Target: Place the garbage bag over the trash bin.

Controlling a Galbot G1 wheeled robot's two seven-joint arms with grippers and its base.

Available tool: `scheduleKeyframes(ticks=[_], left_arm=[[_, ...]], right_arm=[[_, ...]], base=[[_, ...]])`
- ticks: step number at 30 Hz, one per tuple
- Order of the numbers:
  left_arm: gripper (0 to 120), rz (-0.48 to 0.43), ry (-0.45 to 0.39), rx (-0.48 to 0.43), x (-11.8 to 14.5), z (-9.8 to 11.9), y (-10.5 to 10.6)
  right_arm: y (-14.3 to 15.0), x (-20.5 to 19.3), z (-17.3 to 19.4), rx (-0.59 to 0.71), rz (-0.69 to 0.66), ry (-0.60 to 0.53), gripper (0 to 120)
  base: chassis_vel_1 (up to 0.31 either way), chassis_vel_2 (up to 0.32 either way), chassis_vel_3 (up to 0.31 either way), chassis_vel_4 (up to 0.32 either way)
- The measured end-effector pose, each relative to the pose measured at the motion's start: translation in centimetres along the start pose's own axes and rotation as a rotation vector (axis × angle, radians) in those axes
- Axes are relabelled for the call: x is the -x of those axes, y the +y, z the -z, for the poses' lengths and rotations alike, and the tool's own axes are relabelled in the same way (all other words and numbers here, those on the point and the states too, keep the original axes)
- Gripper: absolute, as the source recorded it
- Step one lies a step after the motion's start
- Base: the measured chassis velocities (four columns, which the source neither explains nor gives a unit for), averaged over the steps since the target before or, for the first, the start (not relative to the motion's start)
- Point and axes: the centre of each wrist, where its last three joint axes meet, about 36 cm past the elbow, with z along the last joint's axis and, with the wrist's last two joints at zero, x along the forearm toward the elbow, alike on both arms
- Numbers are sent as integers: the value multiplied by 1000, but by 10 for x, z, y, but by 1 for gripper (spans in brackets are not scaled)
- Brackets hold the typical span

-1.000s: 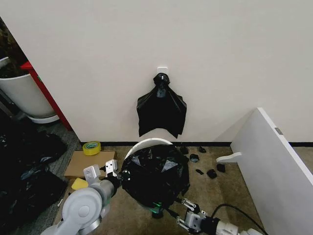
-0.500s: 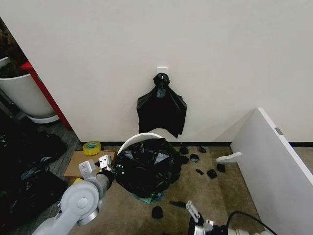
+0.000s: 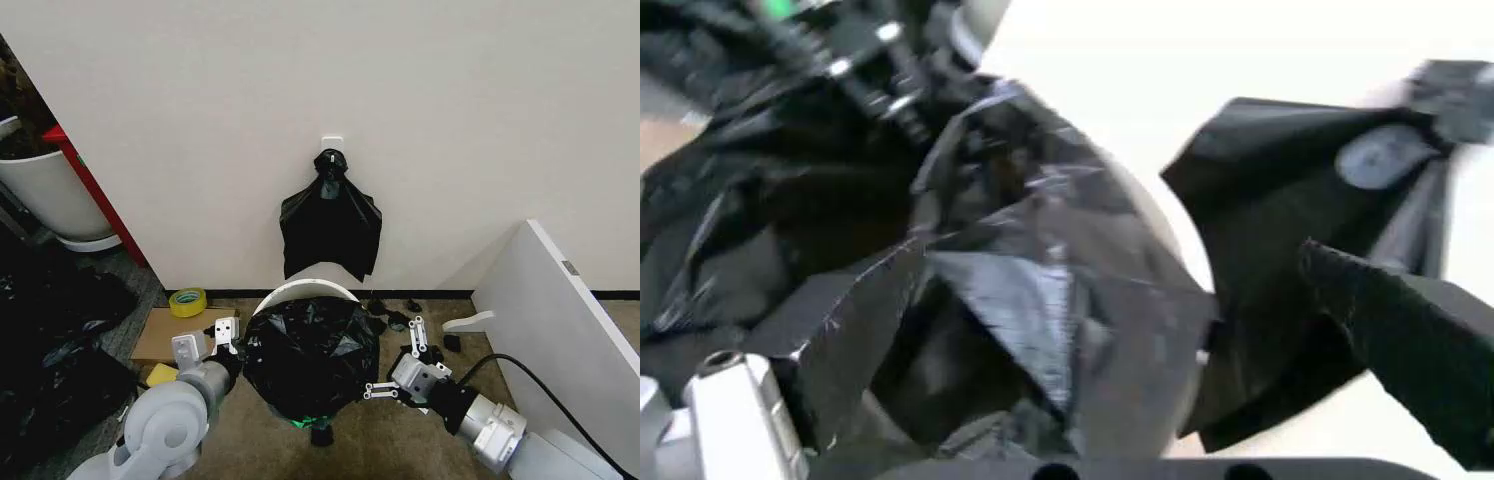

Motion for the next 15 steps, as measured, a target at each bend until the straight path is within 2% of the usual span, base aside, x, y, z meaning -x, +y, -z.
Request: scheduleKeyframes(ticks=[4, 10, 14, 15], left_arm=[[1, -6, 8, 9, -2, -3, -5], [1, -10, 17, 11, -2, -4, -7], [1, -13, 18, 8, -2, -5, -8], [1, -13, 18, 7, -2, -5, -9]], right_arm=[[4, 5, -3, -104, 59, 18, 100], [9, 9, -6, -150, 32, 28, 99], [10, 11, -11, -227, 18, 34, 91], [10, 12, -12, -268, 14, 32, 85]], base=[[0, 0, 0, 0], [0, 0, 0, 0], [0, 0, 0, 0], [0, 0, 0, 0]])
